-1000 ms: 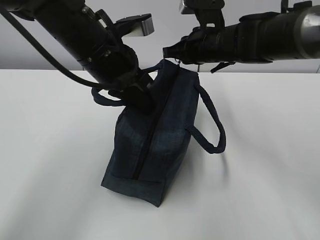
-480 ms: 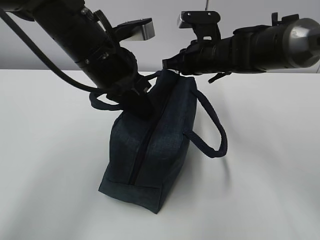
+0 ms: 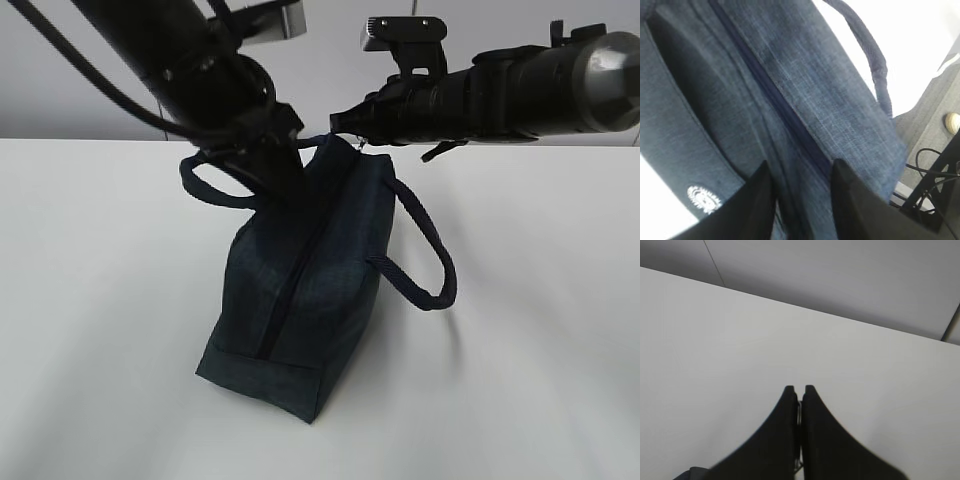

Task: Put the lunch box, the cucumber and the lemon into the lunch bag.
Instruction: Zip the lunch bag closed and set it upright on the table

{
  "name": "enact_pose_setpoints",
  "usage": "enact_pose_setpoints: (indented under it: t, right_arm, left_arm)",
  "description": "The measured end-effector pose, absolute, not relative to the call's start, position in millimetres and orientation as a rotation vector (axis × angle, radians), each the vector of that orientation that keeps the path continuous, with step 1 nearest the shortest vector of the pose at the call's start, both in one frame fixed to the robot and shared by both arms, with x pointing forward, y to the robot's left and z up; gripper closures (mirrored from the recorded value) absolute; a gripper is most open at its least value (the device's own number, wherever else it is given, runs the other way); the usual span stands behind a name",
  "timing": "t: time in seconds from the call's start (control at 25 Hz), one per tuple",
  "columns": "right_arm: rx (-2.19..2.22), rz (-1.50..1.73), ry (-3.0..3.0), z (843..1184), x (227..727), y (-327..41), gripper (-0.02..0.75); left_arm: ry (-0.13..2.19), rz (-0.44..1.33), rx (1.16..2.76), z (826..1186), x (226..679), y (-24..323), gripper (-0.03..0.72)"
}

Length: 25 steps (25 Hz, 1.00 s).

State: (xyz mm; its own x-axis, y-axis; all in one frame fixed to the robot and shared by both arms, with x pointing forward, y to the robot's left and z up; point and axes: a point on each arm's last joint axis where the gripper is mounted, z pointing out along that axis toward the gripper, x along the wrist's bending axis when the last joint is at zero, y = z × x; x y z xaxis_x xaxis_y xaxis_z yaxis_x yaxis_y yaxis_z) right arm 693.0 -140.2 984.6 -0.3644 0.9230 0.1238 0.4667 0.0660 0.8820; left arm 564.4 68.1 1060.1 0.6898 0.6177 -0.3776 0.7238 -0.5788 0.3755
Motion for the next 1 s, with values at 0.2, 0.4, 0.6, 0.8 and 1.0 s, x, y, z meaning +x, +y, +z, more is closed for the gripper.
enact_pose_setpoints:
  t: [0.2,0.4,0.6,0.8,1.0]
  right_arm:
    - [1.38,1.251,1.869,985,693,-141,0.738]
    - [1.379,1.253,1.869,985,693,-141,0.738]
    - [1.375,1.261,1.872,986,693,-140,0.738]
    - [1.373,1.265,1.874,986,693,-140,0.738]
    - [1.371,1.269,1.876,986,693,-140,0.738]
  left_arm:
    - [1.074,-0.167,2.367,1098,574,70,0.409]
    - [1.135,-0.11,2.335,1104,591,65,0.407]
    - [1.159,-0.111,2.355,1091,603,60,0.407]
    - [1.186,-0.134,2.392,1070,612,56,0.407]
    - [1.192,-0.148,2.405,1056,621,51,0.407]
